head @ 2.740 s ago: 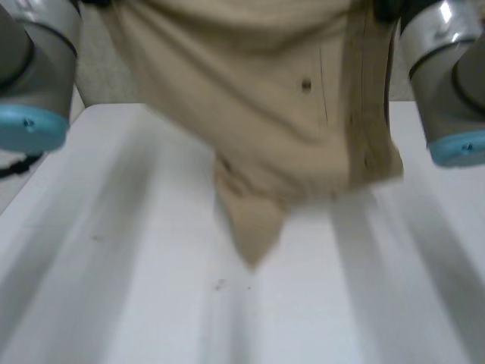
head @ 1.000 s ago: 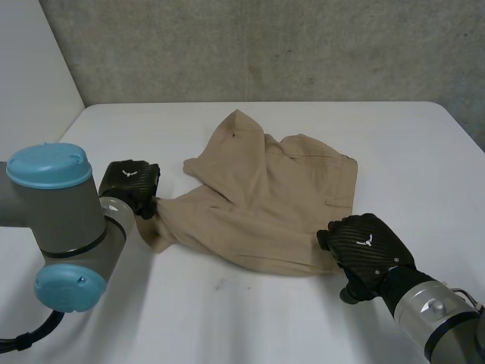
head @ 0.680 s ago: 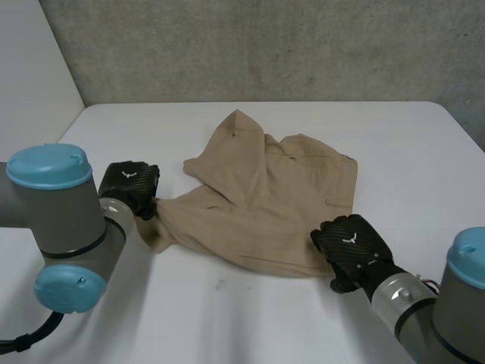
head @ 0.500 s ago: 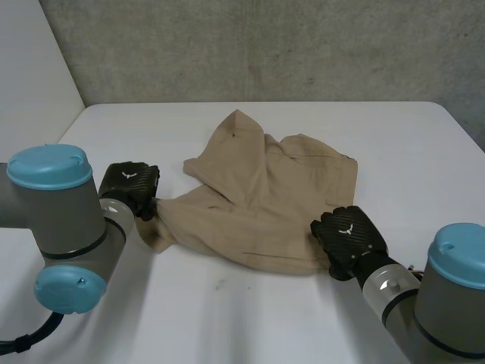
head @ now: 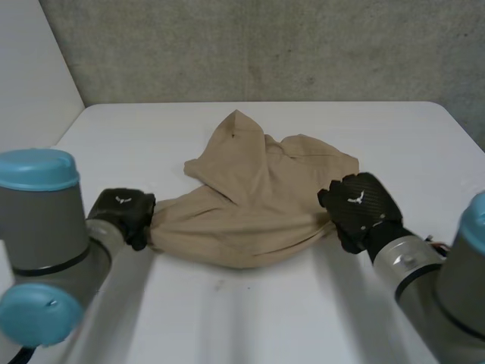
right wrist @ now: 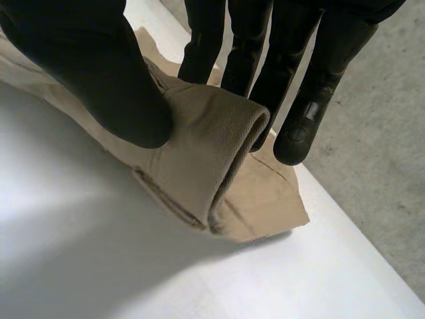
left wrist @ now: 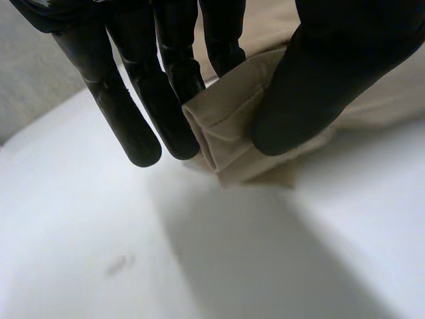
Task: Fold the shorts.
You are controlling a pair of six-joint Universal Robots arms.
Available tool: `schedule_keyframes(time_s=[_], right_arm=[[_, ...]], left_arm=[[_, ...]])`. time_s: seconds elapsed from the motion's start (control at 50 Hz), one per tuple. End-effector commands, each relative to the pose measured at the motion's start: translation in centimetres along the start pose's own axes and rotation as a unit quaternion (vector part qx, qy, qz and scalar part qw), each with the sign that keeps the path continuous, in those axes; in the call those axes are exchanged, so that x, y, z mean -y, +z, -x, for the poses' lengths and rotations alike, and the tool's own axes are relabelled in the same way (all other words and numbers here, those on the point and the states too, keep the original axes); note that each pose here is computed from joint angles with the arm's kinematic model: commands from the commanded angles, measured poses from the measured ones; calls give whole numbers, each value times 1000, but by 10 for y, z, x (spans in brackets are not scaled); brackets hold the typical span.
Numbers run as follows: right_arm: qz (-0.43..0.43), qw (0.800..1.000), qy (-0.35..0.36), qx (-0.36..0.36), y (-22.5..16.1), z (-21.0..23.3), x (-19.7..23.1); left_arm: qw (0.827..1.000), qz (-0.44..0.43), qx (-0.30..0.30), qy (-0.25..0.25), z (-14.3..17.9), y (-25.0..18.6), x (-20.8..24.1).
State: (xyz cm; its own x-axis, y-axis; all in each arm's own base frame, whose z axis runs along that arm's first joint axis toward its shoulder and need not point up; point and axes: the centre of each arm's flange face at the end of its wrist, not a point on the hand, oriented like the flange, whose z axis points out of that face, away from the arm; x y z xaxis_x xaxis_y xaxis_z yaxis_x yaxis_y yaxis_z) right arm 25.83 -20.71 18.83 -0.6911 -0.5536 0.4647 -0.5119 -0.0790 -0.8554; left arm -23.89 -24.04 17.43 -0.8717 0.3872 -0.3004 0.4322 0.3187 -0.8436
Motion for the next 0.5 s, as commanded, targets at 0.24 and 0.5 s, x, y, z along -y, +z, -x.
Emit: schedule_keyframes(time_s=[0.24,0.5], right_arm=[[47,998,-8,39,-68,-69,76],[25,999,17,18,-67,-87,77]], left_arm=[[998,-56,-39,1,22,-161,43],[986,-167,-24,-13,25,-165,62]])
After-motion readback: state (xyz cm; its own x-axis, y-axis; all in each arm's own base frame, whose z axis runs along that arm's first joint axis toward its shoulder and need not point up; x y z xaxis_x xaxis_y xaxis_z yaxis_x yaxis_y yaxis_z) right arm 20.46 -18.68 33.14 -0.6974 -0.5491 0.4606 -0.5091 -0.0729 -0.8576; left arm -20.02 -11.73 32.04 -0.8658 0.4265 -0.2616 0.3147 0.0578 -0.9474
